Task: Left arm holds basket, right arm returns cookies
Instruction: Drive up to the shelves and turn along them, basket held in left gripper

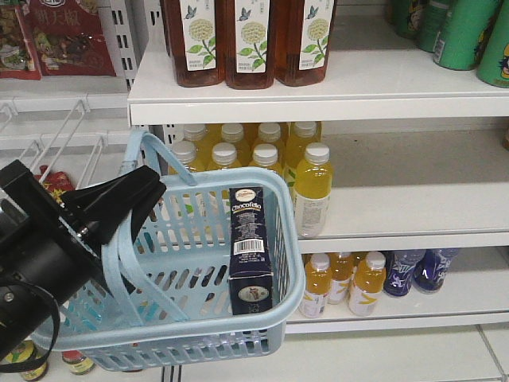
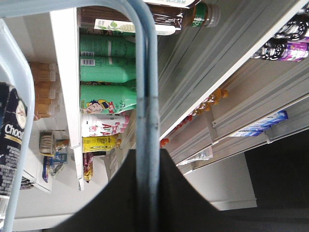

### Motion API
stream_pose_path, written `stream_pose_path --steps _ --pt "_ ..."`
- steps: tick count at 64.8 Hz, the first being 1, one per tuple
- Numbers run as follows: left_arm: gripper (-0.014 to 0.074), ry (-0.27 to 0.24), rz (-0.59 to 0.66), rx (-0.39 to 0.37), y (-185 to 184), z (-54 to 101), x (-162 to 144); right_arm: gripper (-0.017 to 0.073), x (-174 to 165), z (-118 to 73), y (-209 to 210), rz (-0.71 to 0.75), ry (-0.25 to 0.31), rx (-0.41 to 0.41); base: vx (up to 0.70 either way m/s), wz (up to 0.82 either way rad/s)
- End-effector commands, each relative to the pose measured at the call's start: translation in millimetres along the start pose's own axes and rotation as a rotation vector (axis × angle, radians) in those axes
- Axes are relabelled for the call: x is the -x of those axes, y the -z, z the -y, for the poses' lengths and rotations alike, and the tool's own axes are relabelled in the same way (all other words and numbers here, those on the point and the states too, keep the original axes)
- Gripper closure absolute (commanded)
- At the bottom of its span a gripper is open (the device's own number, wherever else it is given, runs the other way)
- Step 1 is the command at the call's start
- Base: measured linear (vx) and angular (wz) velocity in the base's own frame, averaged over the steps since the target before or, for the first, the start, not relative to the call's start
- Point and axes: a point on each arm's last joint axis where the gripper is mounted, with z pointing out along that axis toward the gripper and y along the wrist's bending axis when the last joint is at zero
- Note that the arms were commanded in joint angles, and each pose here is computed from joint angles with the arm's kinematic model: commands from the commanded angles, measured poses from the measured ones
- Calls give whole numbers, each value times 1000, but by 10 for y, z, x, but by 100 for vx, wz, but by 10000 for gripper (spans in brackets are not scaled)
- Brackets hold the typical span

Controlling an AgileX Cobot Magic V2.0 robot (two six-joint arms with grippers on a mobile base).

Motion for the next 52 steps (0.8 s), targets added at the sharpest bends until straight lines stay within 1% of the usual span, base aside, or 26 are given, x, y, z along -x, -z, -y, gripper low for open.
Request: stream_pose_path --steps 1,31,52 --pt "596 11 -38 -180 -4 260 -57 565 10 4 1 63 12 -5 10 -4" --pt "596 11 -38 -180 -4 260 -57 565 10 4 1 63 12 -5 0 -6" --pt "596 11 -38 -180 -4 260 -57 565 10 4 1 63 12 -5 -4 -24"
